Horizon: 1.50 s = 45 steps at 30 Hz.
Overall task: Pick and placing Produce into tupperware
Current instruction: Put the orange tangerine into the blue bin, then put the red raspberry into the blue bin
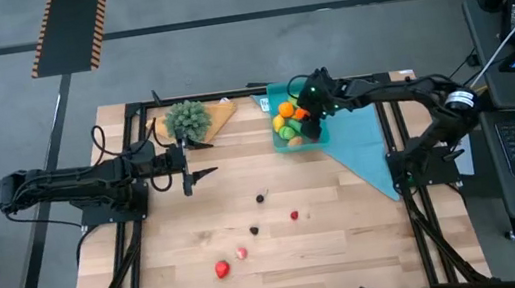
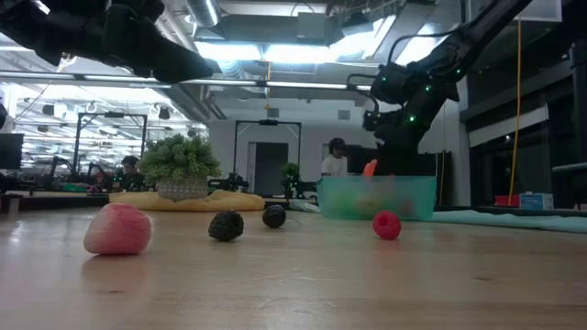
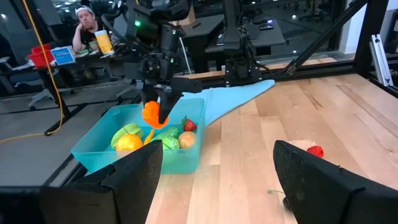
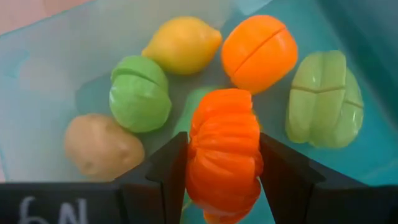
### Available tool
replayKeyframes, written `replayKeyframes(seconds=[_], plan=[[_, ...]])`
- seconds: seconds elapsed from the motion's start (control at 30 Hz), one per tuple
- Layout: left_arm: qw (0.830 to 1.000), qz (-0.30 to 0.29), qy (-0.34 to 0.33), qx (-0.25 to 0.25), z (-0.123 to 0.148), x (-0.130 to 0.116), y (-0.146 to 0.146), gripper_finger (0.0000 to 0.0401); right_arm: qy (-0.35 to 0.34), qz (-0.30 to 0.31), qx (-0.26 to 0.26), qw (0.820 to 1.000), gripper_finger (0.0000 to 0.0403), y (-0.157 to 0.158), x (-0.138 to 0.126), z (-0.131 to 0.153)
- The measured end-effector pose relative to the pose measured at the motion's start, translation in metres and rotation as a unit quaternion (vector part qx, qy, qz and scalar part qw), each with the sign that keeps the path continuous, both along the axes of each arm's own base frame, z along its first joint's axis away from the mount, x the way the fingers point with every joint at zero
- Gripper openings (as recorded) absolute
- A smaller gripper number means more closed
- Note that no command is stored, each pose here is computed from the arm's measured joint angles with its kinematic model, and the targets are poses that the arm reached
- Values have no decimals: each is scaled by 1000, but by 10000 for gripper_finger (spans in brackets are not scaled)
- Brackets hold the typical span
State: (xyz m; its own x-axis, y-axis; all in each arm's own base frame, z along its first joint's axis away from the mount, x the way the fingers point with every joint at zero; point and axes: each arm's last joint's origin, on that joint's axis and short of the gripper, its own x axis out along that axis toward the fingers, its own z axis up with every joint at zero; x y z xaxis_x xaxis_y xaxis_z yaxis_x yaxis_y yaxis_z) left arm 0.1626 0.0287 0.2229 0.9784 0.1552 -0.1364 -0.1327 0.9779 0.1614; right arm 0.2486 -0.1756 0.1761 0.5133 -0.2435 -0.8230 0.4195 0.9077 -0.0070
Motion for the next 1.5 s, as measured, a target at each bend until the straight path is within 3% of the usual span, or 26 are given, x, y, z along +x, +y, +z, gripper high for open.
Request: replayKeyframes(seconds=[0.43, 0.8, 1.13, 1.5], plan=[[1000, 0, 0, 0, 0, 0, 0, 298, 10, -17, -1, 1000, 174, -22, -1, -24], [1000, -1, 2, 9, 0, 0, 0, 298, -20, -2, -1, 1000, 192, -23, 3, -22], [1000, -2, 5, 13, -1, 0, 0, 298, -26, 1, -8, 1000, 266, -29, 13, -5], [1000, -2, 20, 12, -3, -1, 0, 298, -44, -37, 6, 998, 267, -38, 23, 25]])
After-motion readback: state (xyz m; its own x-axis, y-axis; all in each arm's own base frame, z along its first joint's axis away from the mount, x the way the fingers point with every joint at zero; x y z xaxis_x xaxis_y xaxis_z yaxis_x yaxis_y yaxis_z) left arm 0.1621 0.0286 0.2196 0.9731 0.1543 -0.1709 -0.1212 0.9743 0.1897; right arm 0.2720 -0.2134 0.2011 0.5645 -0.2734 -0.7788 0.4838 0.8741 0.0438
